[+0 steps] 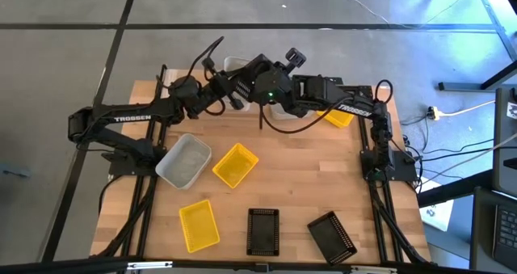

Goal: Stack baskets on shelf by color
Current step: Put the top black bin on the shelf

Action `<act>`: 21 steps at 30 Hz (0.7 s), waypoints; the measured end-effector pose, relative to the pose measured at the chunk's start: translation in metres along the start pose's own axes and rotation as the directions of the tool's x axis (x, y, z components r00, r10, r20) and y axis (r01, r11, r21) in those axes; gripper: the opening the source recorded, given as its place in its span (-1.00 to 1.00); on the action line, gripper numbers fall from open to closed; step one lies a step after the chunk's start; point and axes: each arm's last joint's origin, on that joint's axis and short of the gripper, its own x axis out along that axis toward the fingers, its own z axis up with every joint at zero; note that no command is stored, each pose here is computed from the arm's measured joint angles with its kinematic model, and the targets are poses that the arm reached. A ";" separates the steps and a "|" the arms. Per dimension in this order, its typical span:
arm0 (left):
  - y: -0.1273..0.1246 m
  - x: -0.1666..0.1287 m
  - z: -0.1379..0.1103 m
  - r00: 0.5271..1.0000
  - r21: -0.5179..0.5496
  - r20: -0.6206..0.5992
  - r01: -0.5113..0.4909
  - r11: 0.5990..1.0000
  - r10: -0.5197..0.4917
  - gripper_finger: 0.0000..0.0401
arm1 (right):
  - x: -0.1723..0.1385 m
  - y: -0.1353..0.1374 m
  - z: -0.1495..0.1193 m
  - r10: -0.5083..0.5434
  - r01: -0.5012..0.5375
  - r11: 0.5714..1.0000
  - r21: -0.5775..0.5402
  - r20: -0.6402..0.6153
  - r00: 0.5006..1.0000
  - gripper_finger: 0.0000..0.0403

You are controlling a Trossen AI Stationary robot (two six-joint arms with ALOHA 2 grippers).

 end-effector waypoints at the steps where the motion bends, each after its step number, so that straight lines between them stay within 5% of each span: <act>1: -0.001 0.000 0.000 1.000 0.001 -0.003 0.001 1.000 -0.001 -0.99 | 0.001 0.000 0.000 0.020 -0.020 1.000 0.000 0.001 1.000 -0.93; 12: 0.004 -0.005 0.002 0.991 0.025 -0.080 -0.102 0.994 0.104 -1.00 | 0.000 0.001 0.002 0.077 -0.076 0.996 -0.040 0.021 0.997 -0.58; 21: 0.022 -0.017 -0.001 0.945 0.081 -0.223 -0.226 0.971 0.239 -1.00 | -0.005 0.003 0.009 0.079 -0.067 0.985 -0.157 0.075 0.994 -0.55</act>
